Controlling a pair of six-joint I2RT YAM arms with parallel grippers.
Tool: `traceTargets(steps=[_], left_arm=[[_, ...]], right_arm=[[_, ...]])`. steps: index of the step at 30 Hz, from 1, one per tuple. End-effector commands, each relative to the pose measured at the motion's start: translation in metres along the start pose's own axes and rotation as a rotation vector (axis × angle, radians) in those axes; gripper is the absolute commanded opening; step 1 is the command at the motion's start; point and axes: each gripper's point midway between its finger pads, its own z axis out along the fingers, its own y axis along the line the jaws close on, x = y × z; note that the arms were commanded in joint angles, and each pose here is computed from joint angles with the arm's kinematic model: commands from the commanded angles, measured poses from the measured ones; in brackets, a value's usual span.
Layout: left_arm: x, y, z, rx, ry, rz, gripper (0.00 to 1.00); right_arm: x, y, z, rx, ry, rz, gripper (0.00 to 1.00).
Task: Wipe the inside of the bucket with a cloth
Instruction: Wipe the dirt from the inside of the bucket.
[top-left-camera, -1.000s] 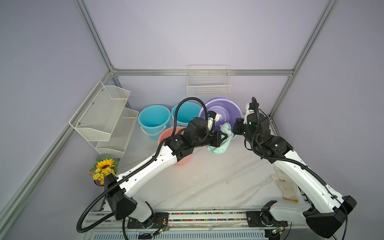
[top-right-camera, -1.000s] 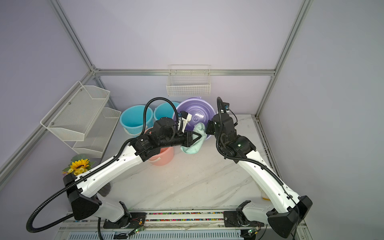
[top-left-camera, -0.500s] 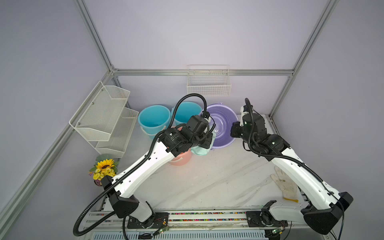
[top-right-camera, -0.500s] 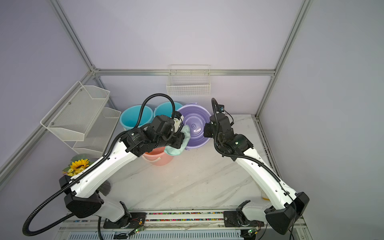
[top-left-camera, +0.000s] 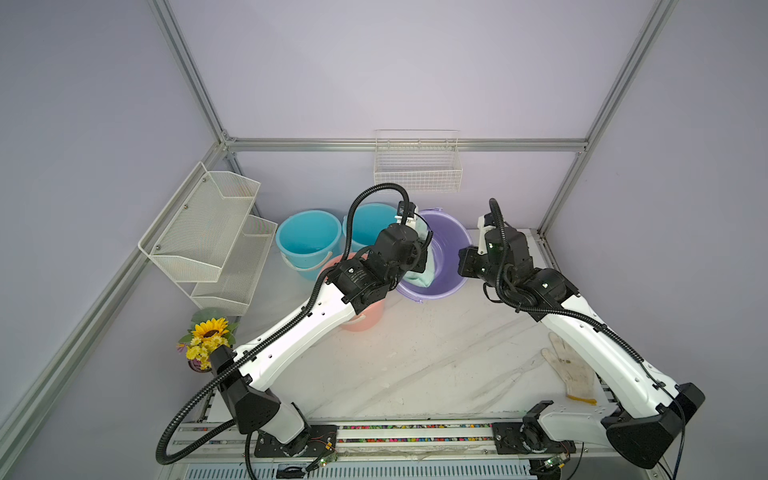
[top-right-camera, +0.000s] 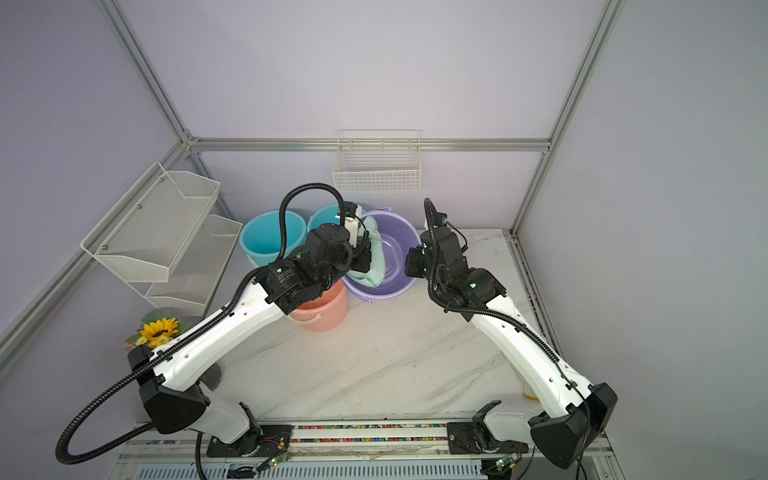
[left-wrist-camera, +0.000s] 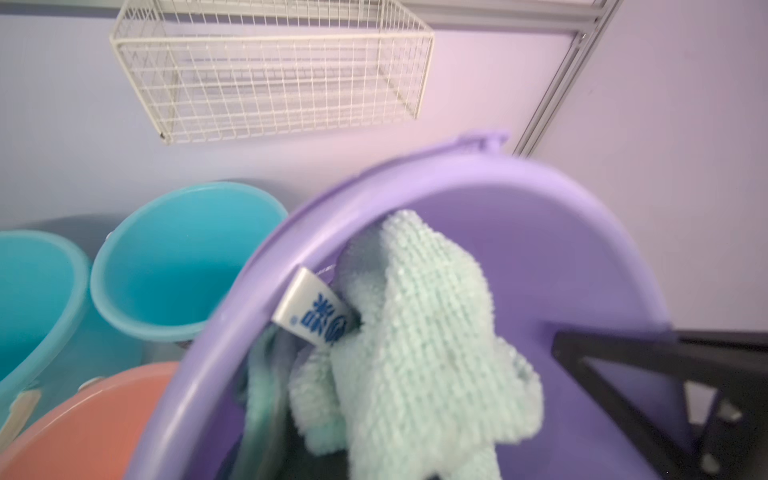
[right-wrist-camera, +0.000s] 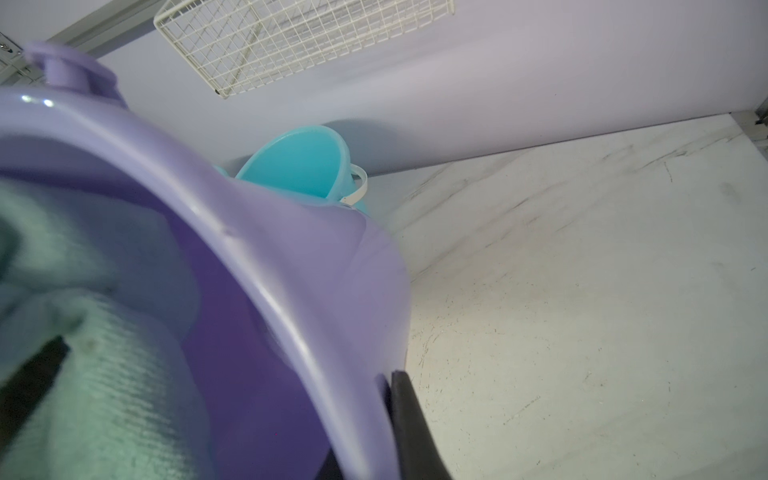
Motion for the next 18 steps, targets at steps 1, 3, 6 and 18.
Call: traceTargets(steps=[1, 3, 6, 18], left_arm=[[-0.054, -0.031, 0.001, 0.156, -0.165, -0.062, 0.00], [-0.055, -0.052, 0.001, 0.268, -0.170, -0.058, 0.00], [-0.051, -0.075, 0.001, 0.399, -0.150, -0.052, 0.00], [0.011, -0.107, -0.016, 0.731, 0.204, -0.217, 0.00]], right_arm=[[-0.006, 0.021, -0.009, -0.112, -0.013, 0.041, 0.00], [-0.006, 0.021, -0.009, -0.111, -0.011, 0.041, 0.00], [-0.008, 0.021, -0.009, -0.109, -0.015, 0.044, 0.00], [-0.049, 0.007, -0.028, -0.003, -0.169, 0.051, 0.00]])
